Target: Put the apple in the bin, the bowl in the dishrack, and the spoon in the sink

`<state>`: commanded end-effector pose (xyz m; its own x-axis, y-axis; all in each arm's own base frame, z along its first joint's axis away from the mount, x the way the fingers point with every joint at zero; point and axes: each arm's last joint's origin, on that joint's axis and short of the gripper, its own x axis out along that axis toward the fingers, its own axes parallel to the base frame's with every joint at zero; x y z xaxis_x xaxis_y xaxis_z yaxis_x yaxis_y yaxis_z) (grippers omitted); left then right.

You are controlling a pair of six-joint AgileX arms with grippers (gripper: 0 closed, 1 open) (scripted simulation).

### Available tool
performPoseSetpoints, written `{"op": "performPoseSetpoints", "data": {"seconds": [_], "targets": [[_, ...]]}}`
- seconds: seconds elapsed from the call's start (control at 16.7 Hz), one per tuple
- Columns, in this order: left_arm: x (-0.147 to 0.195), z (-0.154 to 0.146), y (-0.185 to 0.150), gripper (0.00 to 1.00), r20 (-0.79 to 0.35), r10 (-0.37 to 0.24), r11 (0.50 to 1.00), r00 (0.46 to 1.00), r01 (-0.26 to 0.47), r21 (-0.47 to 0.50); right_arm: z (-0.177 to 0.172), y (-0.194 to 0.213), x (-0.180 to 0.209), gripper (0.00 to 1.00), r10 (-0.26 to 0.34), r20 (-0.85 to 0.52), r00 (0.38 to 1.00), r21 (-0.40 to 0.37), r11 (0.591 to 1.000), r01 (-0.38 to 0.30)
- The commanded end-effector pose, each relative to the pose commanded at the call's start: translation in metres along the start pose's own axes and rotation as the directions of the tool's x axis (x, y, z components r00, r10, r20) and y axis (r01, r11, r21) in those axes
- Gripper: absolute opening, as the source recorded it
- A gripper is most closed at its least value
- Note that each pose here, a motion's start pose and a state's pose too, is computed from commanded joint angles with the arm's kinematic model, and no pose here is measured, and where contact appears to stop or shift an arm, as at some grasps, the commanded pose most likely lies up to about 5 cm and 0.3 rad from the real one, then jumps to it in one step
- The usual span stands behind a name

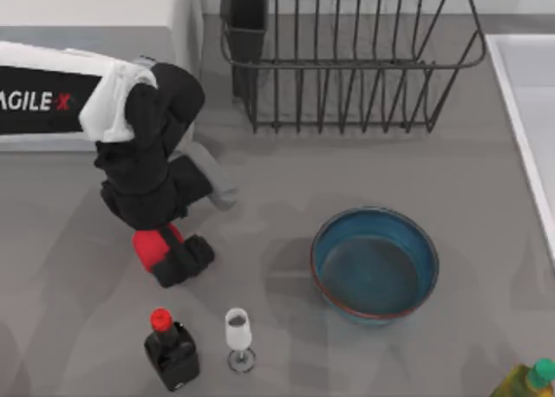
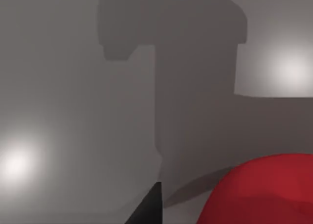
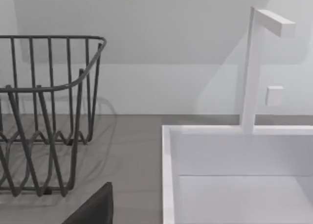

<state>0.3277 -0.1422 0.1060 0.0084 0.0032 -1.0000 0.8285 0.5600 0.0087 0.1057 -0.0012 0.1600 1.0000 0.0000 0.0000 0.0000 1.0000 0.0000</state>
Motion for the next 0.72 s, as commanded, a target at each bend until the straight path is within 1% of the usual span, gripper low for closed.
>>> {"op": "performPoseSetpoints", "data": {"seconds": [0.24, 0.3, 0.72], "targets": [[0.0, 0.0, 0.0, 0.02, 0.0, 0.0, 1.0, 1.0, 0.0, 0.0, 0.0, 0.0, 0.0, 1.0, 0.0, 0.0, 1.0, 0.0, 1.0, 0.0], [0.0, 0.0, 0.0, 0.0, 0.0, 0.0, 1.0, 1.0, 0.0, 0.0, 0.0, 0.0, 0.0, 1.0, 0.0, 0.0, 1.0, 0.0, 1.0, 0.0], [0.0, 0.0, 0.0, 0.0, 0.0, 0.0, 1.0, 1.0, 0.0, 0.0, 0.0, 0.0, 0.0, 1.0, 0.0, 0.0, 1.0, 0.0, 1.0, 0.0]]}}
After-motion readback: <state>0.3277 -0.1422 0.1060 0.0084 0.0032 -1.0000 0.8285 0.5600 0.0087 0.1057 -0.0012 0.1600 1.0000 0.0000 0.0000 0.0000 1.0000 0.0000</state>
